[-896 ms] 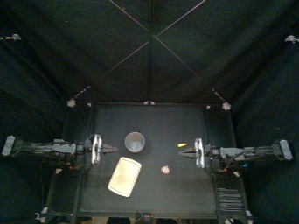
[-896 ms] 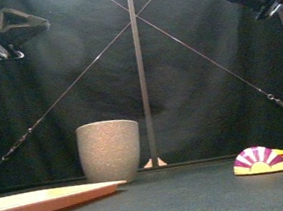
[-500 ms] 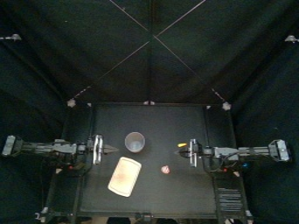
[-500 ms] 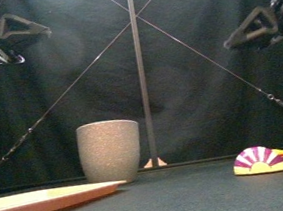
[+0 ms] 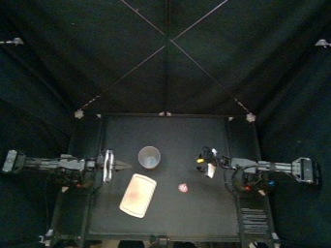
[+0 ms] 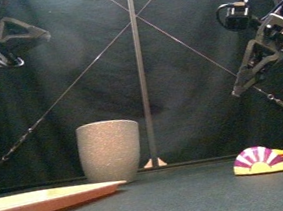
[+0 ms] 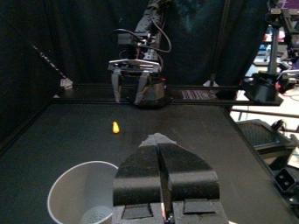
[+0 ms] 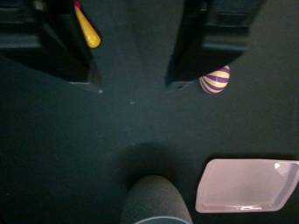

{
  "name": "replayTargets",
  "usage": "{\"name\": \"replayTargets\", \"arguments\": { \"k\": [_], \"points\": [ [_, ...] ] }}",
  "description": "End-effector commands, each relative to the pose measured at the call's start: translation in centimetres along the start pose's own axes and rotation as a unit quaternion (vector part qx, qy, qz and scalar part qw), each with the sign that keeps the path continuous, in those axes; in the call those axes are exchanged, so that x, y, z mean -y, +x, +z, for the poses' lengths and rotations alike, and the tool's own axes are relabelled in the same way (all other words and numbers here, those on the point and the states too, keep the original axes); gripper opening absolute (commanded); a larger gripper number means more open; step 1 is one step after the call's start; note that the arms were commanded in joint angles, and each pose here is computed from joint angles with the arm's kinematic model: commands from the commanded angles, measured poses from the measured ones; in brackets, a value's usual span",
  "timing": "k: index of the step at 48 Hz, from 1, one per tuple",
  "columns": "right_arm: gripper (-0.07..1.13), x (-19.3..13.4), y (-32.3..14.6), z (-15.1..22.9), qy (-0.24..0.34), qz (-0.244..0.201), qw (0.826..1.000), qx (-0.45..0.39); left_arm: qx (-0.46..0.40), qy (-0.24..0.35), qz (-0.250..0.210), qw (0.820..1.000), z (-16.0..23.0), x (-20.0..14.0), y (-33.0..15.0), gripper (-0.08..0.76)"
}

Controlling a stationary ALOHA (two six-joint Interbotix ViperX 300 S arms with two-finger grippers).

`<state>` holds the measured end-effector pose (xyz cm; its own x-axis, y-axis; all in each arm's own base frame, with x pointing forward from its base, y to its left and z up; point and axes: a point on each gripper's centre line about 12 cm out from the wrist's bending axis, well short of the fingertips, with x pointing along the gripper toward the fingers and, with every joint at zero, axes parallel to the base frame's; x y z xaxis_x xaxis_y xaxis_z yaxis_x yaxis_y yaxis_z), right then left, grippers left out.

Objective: Pick the shrimp then place it on the pink plate
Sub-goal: Pick the shrimp

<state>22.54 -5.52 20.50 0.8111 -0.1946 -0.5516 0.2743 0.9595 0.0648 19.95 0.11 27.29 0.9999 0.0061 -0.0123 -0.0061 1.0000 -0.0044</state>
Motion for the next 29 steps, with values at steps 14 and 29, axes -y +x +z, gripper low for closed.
{"name": "replayTargets", "arguments": {
  "k": [14, 29],
  "points": [
    [0.98, 0.3, 0.0, -2.2, -0.020, -0.009, 0.995, -0.099, 0.015, 0.002, 0.001, 1.000, 0.9, 0.0, 0.2, 0.014],
    [0.98, 1.5, 1.6, -3.5, -0.063, -0.033, 0.981, -0.179, 0.019, 0.003, 0.003, 1.000, 1.0, -0.1, 0.2, 0.014]
  ]
}}
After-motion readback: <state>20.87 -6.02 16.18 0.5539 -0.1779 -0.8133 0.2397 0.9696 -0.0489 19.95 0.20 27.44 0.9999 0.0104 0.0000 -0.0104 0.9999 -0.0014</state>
